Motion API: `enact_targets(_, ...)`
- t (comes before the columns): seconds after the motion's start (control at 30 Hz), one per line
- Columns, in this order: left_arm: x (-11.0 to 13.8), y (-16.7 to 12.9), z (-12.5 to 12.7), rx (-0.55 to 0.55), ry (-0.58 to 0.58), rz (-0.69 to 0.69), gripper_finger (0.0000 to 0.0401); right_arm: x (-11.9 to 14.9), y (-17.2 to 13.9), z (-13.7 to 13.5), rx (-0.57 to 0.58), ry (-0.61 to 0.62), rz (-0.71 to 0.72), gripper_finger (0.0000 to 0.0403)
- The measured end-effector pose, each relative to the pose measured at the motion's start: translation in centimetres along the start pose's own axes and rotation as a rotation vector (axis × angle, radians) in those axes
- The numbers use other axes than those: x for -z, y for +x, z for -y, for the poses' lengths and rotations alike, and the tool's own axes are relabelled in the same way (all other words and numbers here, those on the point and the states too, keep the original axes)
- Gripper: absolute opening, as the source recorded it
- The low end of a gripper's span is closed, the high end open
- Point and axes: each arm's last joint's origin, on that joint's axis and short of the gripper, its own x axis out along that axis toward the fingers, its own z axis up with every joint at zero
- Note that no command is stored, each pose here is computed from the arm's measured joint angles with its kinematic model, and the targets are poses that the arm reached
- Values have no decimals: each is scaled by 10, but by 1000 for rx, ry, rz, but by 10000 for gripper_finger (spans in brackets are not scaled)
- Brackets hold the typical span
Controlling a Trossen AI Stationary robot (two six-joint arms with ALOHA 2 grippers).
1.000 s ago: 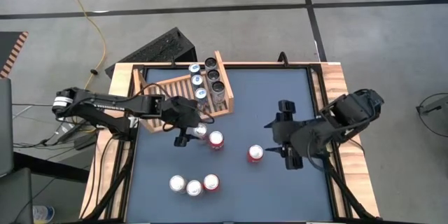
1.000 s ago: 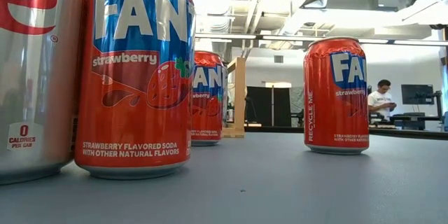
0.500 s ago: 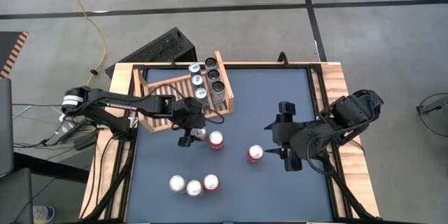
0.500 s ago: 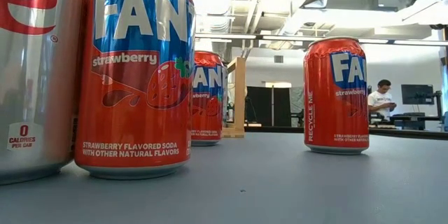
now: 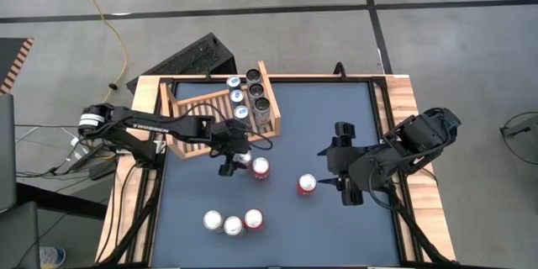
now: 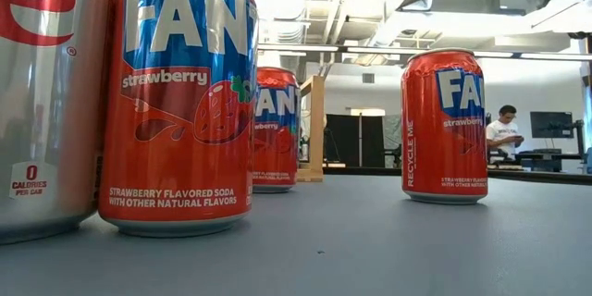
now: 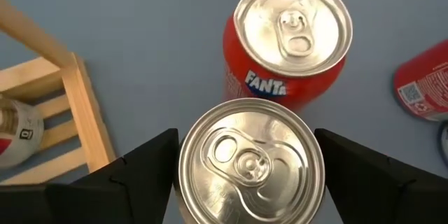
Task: Place canned beverage on shelf
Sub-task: Put the right silver soda can on the shelf
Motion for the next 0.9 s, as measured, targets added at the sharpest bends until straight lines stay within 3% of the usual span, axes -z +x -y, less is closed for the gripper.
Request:
enact_targets(0.27,-1,-21,0,-108,-83,49,291,0,0,0,12,-10,5,277)
enact_targets(0.4,-6,-47,3,-141,-108,147,291,1,-2,-4,18,-77,13,277)
enact_targets(0.67,-2,-108,6,-337,-153,328,291,6,-16,-5,27,-82,54,277)
enact_targets(0.9,10,-135,-7,-571,-262,361,290,8,-21,-6,36,-82,72,277)
